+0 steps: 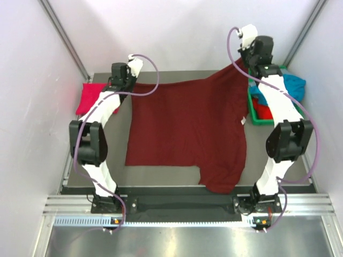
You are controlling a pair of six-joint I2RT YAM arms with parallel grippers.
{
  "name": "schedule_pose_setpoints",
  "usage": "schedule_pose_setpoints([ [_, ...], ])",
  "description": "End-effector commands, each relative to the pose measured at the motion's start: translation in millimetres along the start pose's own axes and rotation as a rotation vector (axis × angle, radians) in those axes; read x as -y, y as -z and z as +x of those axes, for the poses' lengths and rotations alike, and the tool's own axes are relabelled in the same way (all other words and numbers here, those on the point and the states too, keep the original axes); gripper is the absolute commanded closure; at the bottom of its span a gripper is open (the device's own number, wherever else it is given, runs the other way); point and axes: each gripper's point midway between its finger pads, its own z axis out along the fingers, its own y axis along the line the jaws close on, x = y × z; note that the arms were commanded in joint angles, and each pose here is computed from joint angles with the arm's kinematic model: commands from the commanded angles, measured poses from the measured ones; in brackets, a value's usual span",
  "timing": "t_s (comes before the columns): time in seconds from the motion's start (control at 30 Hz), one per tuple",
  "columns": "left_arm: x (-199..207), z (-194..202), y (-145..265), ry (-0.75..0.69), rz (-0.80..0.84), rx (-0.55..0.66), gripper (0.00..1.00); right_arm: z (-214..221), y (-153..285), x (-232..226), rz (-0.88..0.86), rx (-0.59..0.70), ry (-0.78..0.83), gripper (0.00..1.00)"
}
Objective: Fold and stack the t-shirts
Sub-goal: Flatten the tshirt out
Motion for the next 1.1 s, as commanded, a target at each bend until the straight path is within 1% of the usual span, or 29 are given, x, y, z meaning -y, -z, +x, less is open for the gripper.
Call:
schedule_pose_setpoints([
  [0.0, -37.4, -56.4, -12.1, 0.002, -0.106, 0.147, 1.00, -38.2, -15.9, 10.5, 0.038, 0.133, 0.021, 1.00],
  [0.03, -33.0, -46.9, -26.6, 0.005, -0.098, 0.119, 1.00, -31.4, -23.5, 7.2, 0.032, 0.120, 0.026, 1.00],
  [0.07, -32.7, -45.9, -32.1, 0.008, -0.098, 0.111, 1.00, -16.9, -38.3, 0.2, 0.019, 0.091, 0.034, 1.00],
  [0.1, -35.9, -52.5, -35.8, 0.009, -0.104, 0.121, 1.00, -15.1, -44.5, -1.9, 0.017, 0.088, 0.038, 1.00],
  [0.13, -33.5, -44.7, -46.0, 0.008, -0.105, 0.101, 1.00, -2.4, -57.0, -8.1, 0.006, 0.065, 0.042, 1.00],
  [0.2, -36.6, -47.5, -52.8, 0.006, -0.118, 0.104, 1.00, 0.0, -65.9, -10.6, 0.005, 0.065, 0.046, 1.00],
  [0.23, -33.1, -40.6, -61.5, 0.000, -0.115, 0.089, 1.00, 10.9, -75.5, -14.7, -0.001, 0.046, 0.046, 1.00],
  [0.3, -39.0, -40.9, -68.6, 0.001, -0.137, 0.090, 1.00, 12.2, -83.4, -15.1, 0.002, 0.045, 0.048, 1.00],
  [0.37, -37.7, -30.5, -81.5, 0.002, -0.140, 0.063, 1.00, 25.2, -98.0, -21.9, -0.010, 0.020, 0.046, 1.00],
  [0.4, -42.1, -36.0, -83.2, 0.005, -0.151, 0.073, 1.00, 18.4, -100.3, -19.9, -0.005, 0.031, 0.044, 1.00],
  [0.43, -39.0, -28.3, -91.8, 0.005, -0.148, 0.056, 1.00, 29.5, -110.2, -23.7, -0.009, 0.011, 0.045, 1.00],
  [0.5, -44.2, -28.5, -97.2, 0.002, -0.168, 0.056, 1.00, 26.4, -116.8, -19.9, 0.012, 0.020, 0.044, 1.00],
  [0.57, -45.1, -20.2, -106.0, 0.000, -0.177, 0.043, 1.00, 35.0, -127.0, -22.8, 0.018, 0.012, 0.038, 1.00],
  [0.67, -51.2, -17.5, -113.5, 0.001, -0.194, 0.047, 1.00, 33.5, -136.1, -24.6, 0.027, 0.028, 0.027, 1.00],
  [0.7, -55.2, -22.2, -114.1, 0.003, -0.203, 0.056, 1.00, 27.0, -137.4, -21.0, 0.040, 0.045, 0.025, 1.00],
  [0.73, -55.0, -18.4, -118.5, 0.003, -0.204, 0.048, 1.00, 31.1, -142.8, -24.9, 0.038, 0.040, 0.026, 1.00],
  [0.9, -66.9, -27.1, -122.1, 0.012, -0.226, 0.072, 1.00, 22.3, -149.4, -20.1, 0.064, 0.075, 0.038, 1.00],
  [1.07, -75.1, -20.5, -131.0, 0.012, -0.247, 0.063, 1.00, 19.0, -155.2, -24.9, 0.072, 0.088, 0.048, 1.00],
])
